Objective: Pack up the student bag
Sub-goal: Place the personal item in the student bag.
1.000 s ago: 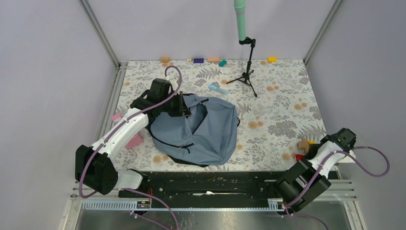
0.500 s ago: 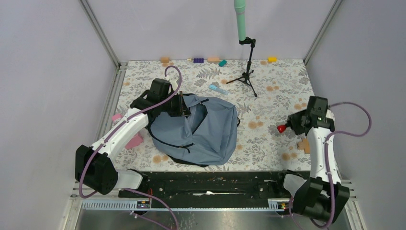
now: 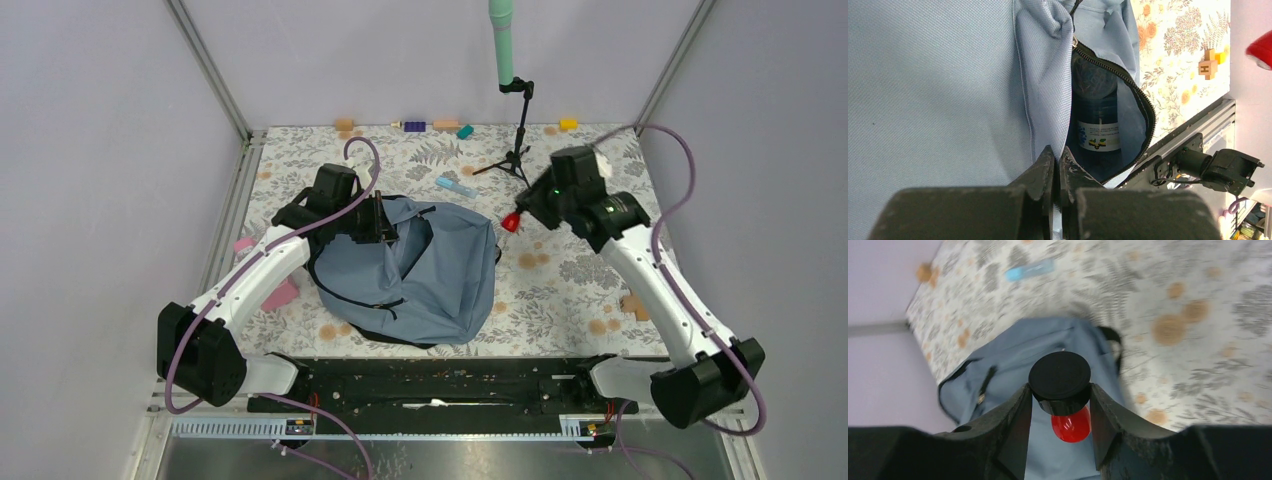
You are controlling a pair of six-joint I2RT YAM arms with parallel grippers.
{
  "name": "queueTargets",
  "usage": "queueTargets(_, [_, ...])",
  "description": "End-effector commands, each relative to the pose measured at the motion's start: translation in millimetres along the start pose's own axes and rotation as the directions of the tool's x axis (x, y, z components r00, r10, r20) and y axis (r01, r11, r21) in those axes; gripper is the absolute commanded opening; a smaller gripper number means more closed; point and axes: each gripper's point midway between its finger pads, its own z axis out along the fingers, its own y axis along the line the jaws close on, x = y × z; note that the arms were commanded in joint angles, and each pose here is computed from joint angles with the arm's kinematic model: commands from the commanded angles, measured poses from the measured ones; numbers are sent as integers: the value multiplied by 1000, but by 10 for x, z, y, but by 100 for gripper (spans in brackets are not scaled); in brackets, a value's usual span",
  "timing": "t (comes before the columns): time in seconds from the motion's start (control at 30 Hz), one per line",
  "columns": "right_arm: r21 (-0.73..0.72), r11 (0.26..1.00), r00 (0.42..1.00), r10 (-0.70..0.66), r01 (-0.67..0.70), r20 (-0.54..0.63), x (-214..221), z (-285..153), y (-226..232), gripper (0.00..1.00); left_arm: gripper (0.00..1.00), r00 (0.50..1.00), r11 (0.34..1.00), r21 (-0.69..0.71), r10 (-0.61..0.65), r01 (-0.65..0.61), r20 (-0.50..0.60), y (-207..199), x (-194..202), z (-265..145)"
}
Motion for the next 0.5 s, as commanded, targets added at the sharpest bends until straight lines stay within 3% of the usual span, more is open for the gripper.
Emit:
queueTargets(0.0, [-174, 981, 995, -71, 83, 71, 32, -279, 857, 33, 0, 987, 996, 51, 61, -69, 151, -183, -395, -147])
queueTargets(0.2, [-314, 911, 964, -250, 267, 94, 501, -434, 1657, 33, 0, 987, 997, 51, 56, -64, 148, -165, -397, -144])
queueTargets(0.47, [-323, 813, 875, -456, 484, 163, 1037, -323, 1992, 33, 0, 986, 997, 51, 53, -61, 158, -154, -424, -172])
